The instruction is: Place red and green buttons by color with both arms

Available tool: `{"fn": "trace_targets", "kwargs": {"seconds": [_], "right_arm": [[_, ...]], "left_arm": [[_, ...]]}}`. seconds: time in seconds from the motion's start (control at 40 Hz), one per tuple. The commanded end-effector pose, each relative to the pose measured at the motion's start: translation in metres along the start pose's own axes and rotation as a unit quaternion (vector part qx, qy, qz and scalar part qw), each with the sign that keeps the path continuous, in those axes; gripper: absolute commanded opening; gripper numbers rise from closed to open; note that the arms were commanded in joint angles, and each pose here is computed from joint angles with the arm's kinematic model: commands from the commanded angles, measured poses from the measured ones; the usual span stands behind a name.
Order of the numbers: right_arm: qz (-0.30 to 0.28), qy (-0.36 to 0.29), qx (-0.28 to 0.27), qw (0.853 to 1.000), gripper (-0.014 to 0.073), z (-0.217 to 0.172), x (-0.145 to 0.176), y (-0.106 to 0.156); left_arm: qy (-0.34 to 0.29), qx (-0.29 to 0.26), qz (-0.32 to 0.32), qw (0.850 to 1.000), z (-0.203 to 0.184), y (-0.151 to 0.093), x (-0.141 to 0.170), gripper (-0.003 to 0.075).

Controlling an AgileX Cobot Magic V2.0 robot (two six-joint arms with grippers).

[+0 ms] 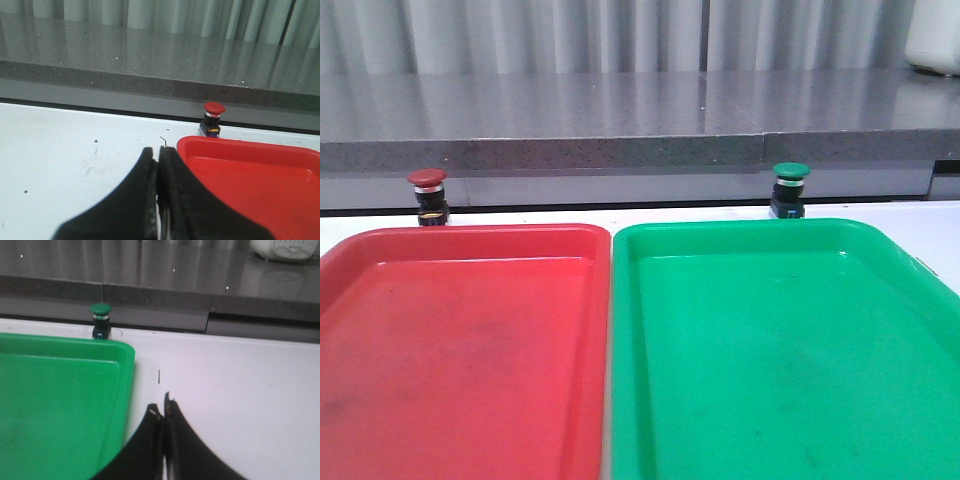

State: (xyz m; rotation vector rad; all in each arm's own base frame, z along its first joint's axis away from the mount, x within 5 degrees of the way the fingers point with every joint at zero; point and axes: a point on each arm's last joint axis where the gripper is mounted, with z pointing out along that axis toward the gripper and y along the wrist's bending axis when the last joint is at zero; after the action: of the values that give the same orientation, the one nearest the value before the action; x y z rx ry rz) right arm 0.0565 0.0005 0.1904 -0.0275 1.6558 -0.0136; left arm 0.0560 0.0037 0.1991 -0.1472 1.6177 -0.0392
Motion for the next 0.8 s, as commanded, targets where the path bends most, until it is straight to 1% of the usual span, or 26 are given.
{"fn": "trace_targets", "kwargs": {"seconds": [0.0,0.07,0.2,0.28,0.35,0.4,0.45,0.47,0.55,0.57,0.68,0.78], "right_arm": [[-0.006,-0.079,0.006,0.997,-0.0123,-0.002,-0.015,-0.001],[-0.006,-0.092,0.007,0.996,-0.0123,-0.003,-0.018,-0.001],[-0.005,-0.137,0.008,0.991,-0.0123,-0.005,-0.027,-0.001],[-0.004,-0.176,0.009,0.984,-0.0123,-0.011,-0.046,-0.002],[-0.004,-0.212,0.01,0.977,-0.0123,-0.022,-0.075,-0.002],[-0.004,-0.216,0.01,0.976,-0.0123,-0.029,-0.094,-0.003],[-0.004,-0.213,0.01,0.977,-0.0123,-0.037,-0.116,-0.003],[-0.004,-0.195,0.009,0.981,-0.0123,-0.038,-0.125,-0.003],[-0.004,-0.169,0.008,0.986,-0.0123,-0.04,-0.15,-0.004],[-0.004,-0.149,0.007,0.989,-0.0123,-0.036,-0.157,-0.004],[-0.004,-0.103,0.005,0.995,-0.0123,-0.024,-0.176,-0.005],[-0.004,-0.049,0.003,0.999,-0.0123,-0.01,-0.178,-0.005]], "left_arm": [[-0.043,0.007,-0.008,0.999,0.0,0.0,-0.002,-0.002],[-0.059,0.009,-0.008,0.998,-0.001,-0.001,-0.005,-0.002],[-0.14,0.02,-0.008,0.99,-0.004,-0.003,-0.02,-0.002],[-0.183,0.025,-0.01,0.983,-0.009,-0.005,-0.039,-0.002],[-0.201,0.028,-0.01,0.979,-0.016,-0.008,-0.062,-0.002],[-0.206,0.028,-0.01,0.978,-0.022,-0.01,-0.081,-0.002],[-0.199,0.027,-0.01,0.98,-0.024,-0.011,-0.096,-0.002],[-0.19,0.026,-0.01,0.981,-0.025,-0.013,-0.106,-0.002],[-0.15,0.02,-0.008,0.988,-0.018,-0.014,-0.12,-0.002],[-0.135,0.017,-0.006,0.991,-0.015,-0.015,-0.126,-0.002],[-0.08,0.009,-0.002,0.997,0.002,-0.016,-0.135,-0.002],[-0.052,0.005,-0.001,0.999,0.016,-0.016,-0.139,-0.002]]}}
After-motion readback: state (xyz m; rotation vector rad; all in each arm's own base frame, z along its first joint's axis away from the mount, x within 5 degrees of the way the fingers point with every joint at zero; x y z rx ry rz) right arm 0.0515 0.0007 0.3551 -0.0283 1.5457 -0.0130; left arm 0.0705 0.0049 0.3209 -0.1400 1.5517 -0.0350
